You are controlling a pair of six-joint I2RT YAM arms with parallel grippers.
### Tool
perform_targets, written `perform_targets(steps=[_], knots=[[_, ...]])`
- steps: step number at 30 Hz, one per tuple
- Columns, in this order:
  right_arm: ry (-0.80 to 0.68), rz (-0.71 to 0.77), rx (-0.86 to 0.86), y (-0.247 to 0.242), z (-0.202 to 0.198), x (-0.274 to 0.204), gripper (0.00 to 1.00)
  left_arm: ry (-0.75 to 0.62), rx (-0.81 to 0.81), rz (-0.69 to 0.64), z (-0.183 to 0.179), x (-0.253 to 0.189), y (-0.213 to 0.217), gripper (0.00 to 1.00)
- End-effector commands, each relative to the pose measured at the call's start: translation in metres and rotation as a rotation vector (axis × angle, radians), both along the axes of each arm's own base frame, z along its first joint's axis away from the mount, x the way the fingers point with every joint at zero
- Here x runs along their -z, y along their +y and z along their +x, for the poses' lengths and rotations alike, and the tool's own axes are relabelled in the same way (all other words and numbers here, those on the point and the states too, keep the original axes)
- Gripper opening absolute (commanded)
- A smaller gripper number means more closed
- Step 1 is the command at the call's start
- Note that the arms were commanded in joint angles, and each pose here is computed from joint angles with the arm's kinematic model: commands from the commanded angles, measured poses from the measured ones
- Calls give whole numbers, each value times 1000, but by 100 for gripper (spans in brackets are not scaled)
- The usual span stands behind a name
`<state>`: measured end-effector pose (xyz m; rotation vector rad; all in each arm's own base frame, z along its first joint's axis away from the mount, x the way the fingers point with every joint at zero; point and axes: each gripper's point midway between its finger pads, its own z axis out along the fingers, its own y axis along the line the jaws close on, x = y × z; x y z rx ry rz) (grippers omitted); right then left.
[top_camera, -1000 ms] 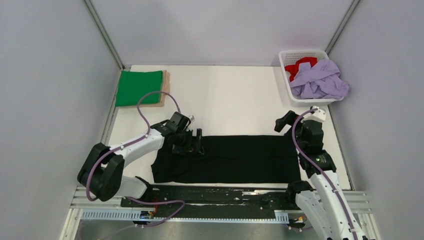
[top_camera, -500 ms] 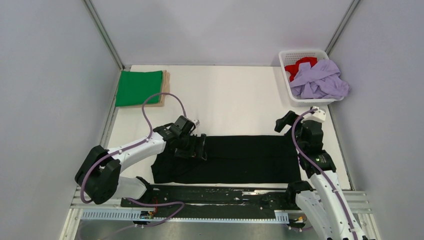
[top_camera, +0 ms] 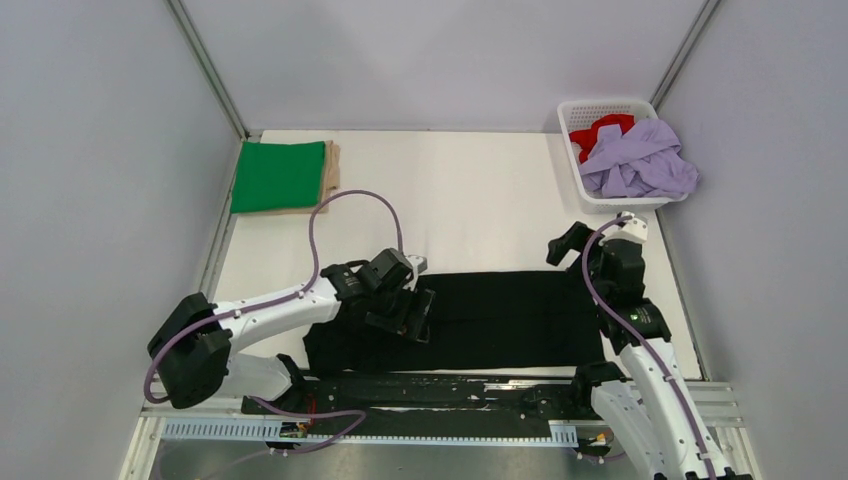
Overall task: Fold and stack the t-shirts
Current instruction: Fold the other side of the tshirt into a rectangle
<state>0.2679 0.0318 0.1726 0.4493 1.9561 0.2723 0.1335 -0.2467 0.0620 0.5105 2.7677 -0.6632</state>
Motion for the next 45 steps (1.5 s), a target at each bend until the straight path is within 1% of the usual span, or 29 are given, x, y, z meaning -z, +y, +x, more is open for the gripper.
perform_targets(steps=[1,3,6,7,9,10,13,14,15,17,18,19,20,21,22,23,24,26,31,34,39,42,45], knots=[[-24,13,-48,9,4,-7,100,-49,158,-56,-16,-20,-23,100],[-21,16,-75,13,3,-7,100,-43,192,-37,-25,-17,-20,100],[-15,26,-114,20,3,-7,100,-82,139,29,-18,-18,-5,100],[-10,44,-160,28,2,-7,100,-116,79,79,-9,-18,5,100],[0,69,-223,40,0,-7,100,-190,-20,98,5,-33,17,100],[5,87,-271,49,-1,-6,100,-206,-60,99,11,-38,22,100],[17,173,-563,100,-13,-7,100,-270,-246,44,28,-64,46,100],[35,201,-659,120,-18,-2,99,-281,-322,24,39,-68,57,100],[48,216,-771,146,-29,2,97,-296,-403,-2,48,-71,73,100],[68,212,-927,186,-40,10,96,-302,-503,-55,63,-71,91,100],[71,200,-997,206,-43,10,95,-307,-517,-81,69,-68,93,100],[91,185,-1070,226,-50,14,94,-284,-548,-101,75,-65,97,100],[104,171,-1141,245,-55,18,93,-272,-546,-126,78,-62,95,100],[128,160,-1208,262,-60,23,92,-224,-546,-136,81,-54,93,100],[153,147,-1268,278,-64,28,92,-212,-548,-140,85,-49,91,100],[177,138,-1315,292,-67,34,92,-173,-552,-122,88,-37,92,100],[193,129,-1354,305,-69,40,92,-175,-552,-123,95,-34,91,100],[214,105,-1404,327,-66,53,91,-127,-580,-76,105,-12,95,100],[276,76,-1497,360,-68,85,90,-99,-675,-67,129,10,112,98],[303,79,-1532,368,-74,97,90,-93,-715,-23,134,21,128,98],[318,82,-1630,375,-100,105,89,-81,-740,-15,141,28,137,97],[281,57,-1700,378,-119,102,88,-72,-749,-6,145,33,138,97],[249,21,-1724,375,-133,99,88,-54,-753,6,146,38,139,97]])
